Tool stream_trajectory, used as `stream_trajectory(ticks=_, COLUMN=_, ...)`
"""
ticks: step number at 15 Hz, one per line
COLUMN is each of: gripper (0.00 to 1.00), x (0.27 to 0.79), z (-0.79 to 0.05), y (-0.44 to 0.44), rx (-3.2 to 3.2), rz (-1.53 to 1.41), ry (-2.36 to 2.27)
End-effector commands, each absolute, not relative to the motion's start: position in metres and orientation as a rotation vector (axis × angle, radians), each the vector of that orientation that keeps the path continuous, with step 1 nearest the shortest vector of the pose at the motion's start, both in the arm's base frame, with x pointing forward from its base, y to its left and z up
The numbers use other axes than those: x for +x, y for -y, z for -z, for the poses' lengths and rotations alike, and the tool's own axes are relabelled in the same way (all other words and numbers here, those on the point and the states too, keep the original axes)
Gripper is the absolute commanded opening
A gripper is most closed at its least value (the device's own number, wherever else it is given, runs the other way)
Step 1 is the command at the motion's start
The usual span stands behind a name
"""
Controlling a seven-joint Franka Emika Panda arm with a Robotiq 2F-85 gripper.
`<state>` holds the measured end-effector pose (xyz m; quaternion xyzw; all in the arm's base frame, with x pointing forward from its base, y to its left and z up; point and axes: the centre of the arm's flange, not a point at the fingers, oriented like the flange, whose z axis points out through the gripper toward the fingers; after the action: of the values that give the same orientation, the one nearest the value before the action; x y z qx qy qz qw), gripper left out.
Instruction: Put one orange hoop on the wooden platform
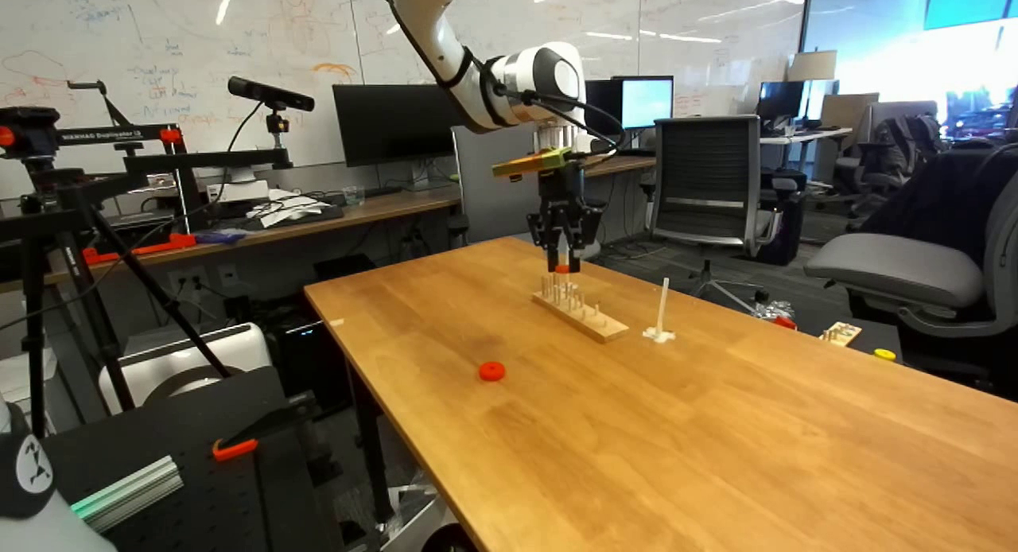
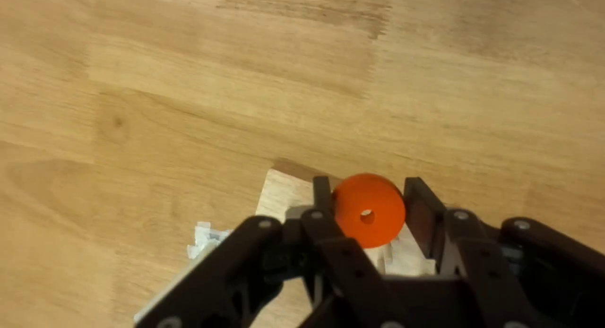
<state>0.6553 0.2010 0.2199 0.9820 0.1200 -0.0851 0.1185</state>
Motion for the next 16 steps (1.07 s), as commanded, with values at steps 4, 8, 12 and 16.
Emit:
stream_trajectory(ticks=4, gripper=0.18, x=0.654, z=-0.224, y=-0.233, rx=2.831, rz=0.221, ry=-0.454)
stream_trajectory(ticks=8, gripper=0.43, x=0.646, z=-0.219, y=-0.231, rx=2.816, rz=0.227, ry=-0.453)
stream_trajectory(ticks=12, gripper=0.18, x=0.641, z=-0.214, y=-0.238, rx=2.694, rz=0.149, ry=-0.51)
stream_trajectory(ticks=16, gripper=0.18, x=0.645, z=-0.216, y=-0.236, rx=2.574, rz=0.05, ry=-0.541)
